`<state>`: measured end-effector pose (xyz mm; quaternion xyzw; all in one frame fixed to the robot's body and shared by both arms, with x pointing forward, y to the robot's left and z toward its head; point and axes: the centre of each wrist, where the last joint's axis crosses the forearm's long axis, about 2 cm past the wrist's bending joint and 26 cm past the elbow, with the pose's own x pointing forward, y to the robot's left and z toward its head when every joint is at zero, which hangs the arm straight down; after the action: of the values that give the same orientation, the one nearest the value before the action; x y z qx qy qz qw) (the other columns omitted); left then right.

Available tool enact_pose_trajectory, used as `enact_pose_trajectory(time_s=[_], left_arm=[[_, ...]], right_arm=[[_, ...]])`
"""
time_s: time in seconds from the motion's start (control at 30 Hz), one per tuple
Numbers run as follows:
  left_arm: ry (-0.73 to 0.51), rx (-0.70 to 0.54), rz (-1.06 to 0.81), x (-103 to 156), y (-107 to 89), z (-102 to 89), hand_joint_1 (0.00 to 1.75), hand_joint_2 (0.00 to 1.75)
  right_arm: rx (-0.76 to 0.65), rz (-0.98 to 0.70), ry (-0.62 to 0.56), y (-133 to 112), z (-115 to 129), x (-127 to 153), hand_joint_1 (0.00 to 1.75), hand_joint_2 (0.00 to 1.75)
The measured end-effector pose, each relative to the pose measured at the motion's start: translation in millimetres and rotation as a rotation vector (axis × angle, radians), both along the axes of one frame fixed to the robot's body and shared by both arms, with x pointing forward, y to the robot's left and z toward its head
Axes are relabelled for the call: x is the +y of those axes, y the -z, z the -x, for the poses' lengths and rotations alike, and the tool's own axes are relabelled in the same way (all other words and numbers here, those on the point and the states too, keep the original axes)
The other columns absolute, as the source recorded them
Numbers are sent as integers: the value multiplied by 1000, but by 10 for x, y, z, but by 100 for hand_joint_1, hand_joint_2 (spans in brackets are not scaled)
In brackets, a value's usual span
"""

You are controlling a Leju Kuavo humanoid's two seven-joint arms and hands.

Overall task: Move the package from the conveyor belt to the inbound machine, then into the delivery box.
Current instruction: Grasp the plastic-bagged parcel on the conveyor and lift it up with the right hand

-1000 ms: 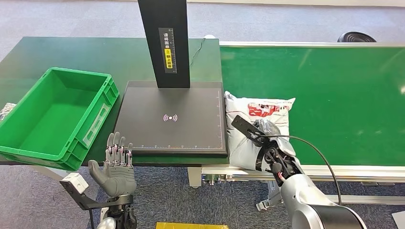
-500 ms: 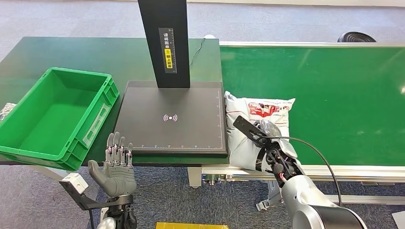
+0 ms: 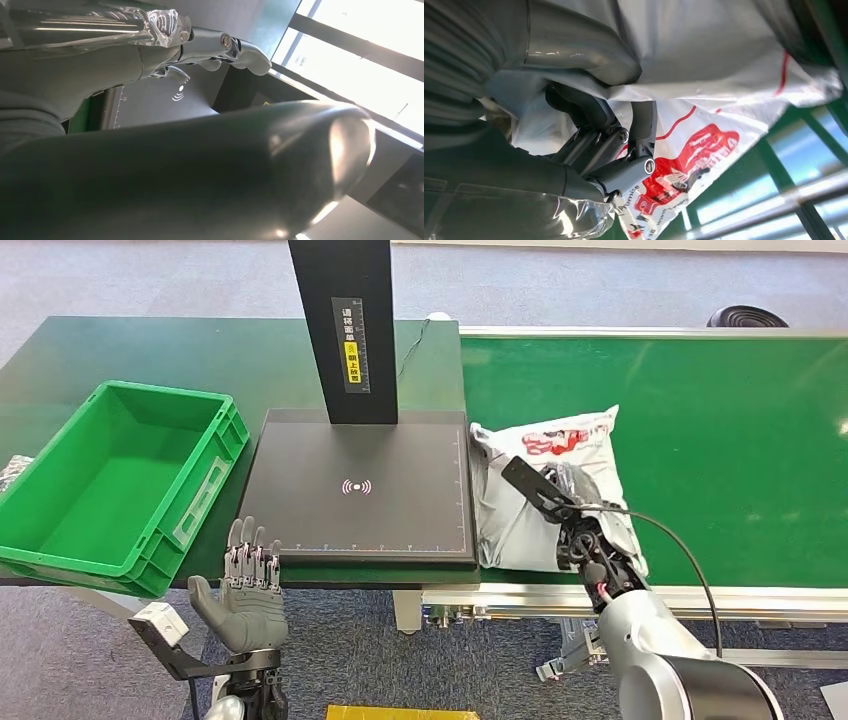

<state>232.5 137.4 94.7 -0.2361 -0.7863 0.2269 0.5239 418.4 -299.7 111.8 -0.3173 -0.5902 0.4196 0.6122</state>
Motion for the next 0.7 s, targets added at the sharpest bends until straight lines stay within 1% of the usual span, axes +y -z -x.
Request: enact_pose_trajectory(time_s=[0.17, 0.37, 0.5, 0.7], left_arm=[[5, -7, -3, -20, 11, 6, 0, 0], [-4, -8, -2, -26, 22, 12, 0, 0], [-5, -8, -1, -27, 23, 13, 0, 0], [-5, -8, -1, -28, 23, 13, 0, 0]], right_arm=[[-135, -67, -11, -357, -224, -102, 175, 175], [-245, -124, -38, -649, -379, -141, 175, 175], [-266, -131, -38, -720, -413, -146, 175, 175], [-269, -133, -39, -727, -416, -147, 175, 175]])
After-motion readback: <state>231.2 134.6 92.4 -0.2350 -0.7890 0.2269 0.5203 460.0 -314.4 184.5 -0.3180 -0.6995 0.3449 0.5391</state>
